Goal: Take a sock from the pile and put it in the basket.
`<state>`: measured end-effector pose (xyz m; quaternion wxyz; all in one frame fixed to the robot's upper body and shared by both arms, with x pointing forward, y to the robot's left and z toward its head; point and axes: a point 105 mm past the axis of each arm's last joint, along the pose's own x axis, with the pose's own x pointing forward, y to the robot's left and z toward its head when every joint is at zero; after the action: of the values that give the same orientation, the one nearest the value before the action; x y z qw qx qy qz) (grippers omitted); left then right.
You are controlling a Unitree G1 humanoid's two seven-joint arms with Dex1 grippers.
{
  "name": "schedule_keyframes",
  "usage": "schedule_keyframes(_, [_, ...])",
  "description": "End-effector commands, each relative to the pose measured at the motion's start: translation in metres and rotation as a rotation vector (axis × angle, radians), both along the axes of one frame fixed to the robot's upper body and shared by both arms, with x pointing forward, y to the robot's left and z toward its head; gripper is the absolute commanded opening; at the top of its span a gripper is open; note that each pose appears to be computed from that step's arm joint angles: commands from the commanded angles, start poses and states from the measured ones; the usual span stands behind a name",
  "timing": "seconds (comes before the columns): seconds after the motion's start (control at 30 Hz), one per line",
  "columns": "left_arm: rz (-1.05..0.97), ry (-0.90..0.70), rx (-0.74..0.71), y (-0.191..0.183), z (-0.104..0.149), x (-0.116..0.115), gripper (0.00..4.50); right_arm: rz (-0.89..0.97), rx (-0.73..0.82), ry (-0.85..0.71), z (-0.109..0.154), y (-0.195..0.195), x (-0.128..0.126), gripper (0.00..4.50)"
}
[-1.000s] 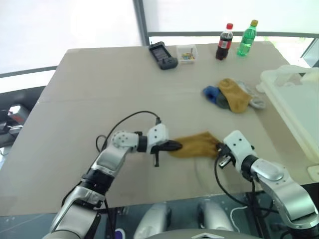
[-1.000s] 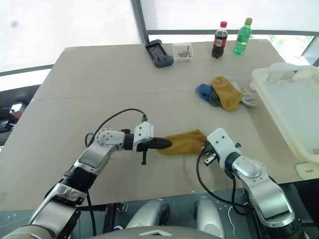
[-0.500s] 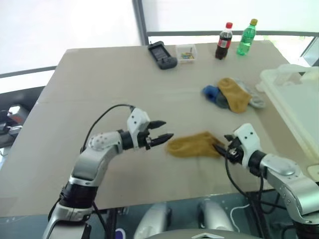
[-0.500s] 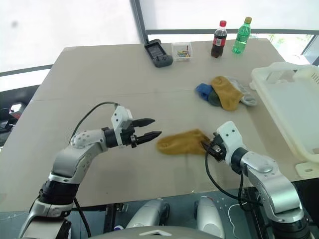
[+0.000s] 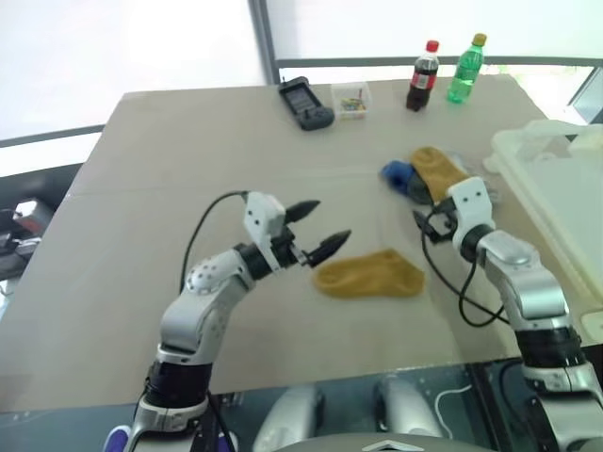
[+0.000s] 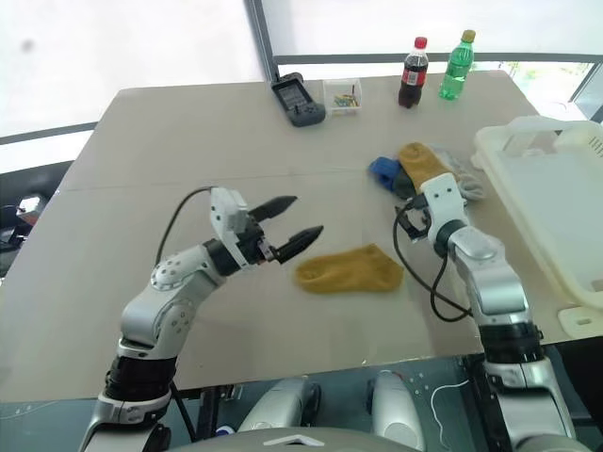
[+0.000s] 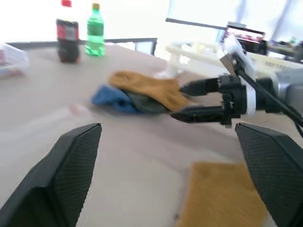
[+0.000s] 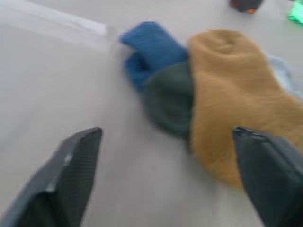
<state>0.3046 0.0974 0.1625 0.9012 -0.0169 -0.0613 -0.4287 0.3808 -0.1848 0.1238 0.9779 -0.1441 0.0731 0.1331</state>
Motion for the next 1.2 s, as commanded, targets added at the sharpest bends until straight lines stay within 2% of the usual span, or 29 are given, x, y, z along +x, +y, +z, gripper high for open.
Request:
schedule_keyframes(0.03, [0.036,-0.060,-0.040,0.010,0.024,-0.005,4.50,-0.055,-0.029,-0.085,0.018,-0.015,0.013,4.45])
schedule_keyframes(0.23, [-0.029,-0.111,-0.043,0.026,0.048,-0.024,4.50,-0.082,-0.044,-0.064,0.013,-0.029,0.021,4.45])
schedule_keyframes(0.53, [-0.160,0.014,0.063,0.052,0.047,-0.054,4.50,-0.039,-0.033,-0.017,0.006,-0.026,0.022,4.45])
schedule_keyframes(0.67, [-0.165,0.055,0.114,0.061,0.045,-0.056,4.50,-0.021,-0.036,-0.017,0.006,-0.022,0.026,4.45])
schedule_keyframes(0.83, [-0.162,0.047,0.102,0.062,0.048,-0.056,4.50,-0.020,-0.037,-0.011,0.003,-0.021,0.031,4.45])
schedule_keyframes(0.97, [-0.155,0.041,0.095,0.062,0.049,-0.057,4.50,-0.026,-0.041,-0.001,-0.001,-0.023,0.035,3.25])
schedule_keyframes(1.1, [-0.144,0.040,0.094,0.063,0.048,-0.057,4.50,-0.018,-0.037,-0.010,0.003,-0.023,0.034,1.45])
schedule_keyframes(1.17, [-0.141,0.041,0.095,0.063,0.047,-0.058,4.50,-0.011,-0.034,-0.017,0.006,-0.022,0.032,0.78])
schedule_keyframes(1.2, [-0.140,0.041,0.094,0.062,0.047,-0.058,4.50,-0.004,-0.034,-0.024,0.008,-0.022,0.030,0.30])
